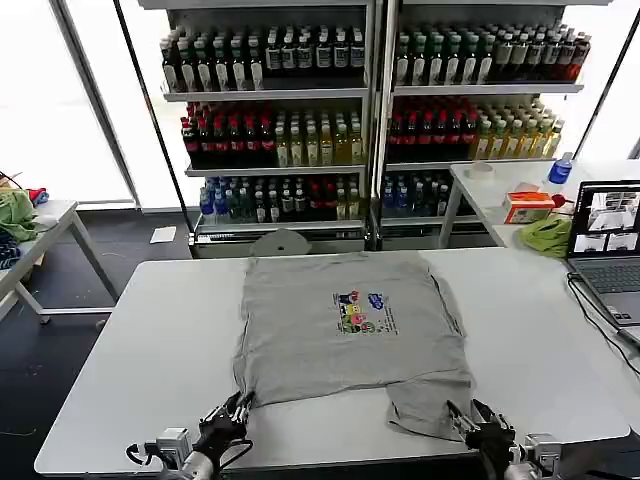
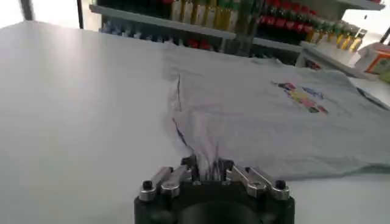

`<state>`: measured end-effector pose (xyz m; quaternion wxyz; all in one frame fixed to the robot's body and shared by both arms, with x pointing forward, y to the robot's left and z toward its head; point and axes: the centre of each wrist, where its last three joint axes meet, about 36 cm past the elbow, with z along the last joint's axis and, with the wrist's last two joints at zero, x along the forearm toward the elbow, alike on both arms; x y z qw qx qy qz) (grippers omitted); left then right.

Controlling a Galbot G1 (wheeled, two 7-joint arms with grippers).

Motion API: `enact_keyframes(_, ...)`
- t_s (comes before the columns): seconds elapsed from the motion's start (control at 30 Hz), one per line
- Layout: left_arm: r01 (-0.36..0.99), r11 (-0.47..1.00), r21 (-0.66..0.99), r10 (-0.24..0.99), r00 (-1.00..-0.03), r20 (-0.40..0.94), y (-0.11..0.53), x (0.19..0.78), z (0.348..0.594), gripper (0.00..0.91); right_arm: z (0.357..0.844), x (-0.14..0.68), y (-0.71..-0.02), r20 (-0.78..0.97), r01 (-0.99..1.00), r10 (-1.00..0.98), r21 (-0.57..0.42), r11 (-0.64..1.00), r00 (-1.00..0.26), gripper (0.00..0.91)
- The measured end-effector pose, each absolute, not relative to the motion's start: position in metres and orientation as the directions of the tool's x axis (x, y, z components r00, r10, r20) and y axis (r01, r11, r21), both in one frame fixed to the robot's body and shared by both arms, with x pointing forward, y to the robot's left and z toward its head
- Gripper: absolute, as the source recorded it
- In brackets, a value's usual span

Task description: Fold and organize the clothes.

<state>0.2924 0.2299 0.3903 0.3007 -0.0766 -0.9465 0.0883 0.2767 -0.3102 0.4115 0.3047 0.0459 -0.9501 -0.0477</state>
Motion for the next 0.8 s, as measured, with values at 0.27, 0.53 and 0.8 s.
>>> enact_keyframes(0.27,0.077,0.973,-0.219,0.188,-0.815,0.549,0.229,0.295,0.388,0.010,0.411,0.278,-0.308,0.559,-0.087,-0.168,0.169,0.982,-0.812,0.000)
enact_keyframes(0.53,0.051,0.973,-0.225,0.165,-0.833,0.527,0.232,0.292,0.390,0.010,0.414,0.275,-0.310,0.535,-0.115,-0.215,0.214,0.970,-0.817,0.000)
enact_keyframes(0.8,0.033,0.968,-0.247,0.156,-0.854,0.496,0.230,0.285,0.394,0.010,0.423,0.273,-0.313,0.491,-0.158,-0.262,0.244,0.957,-0.831,0.000)
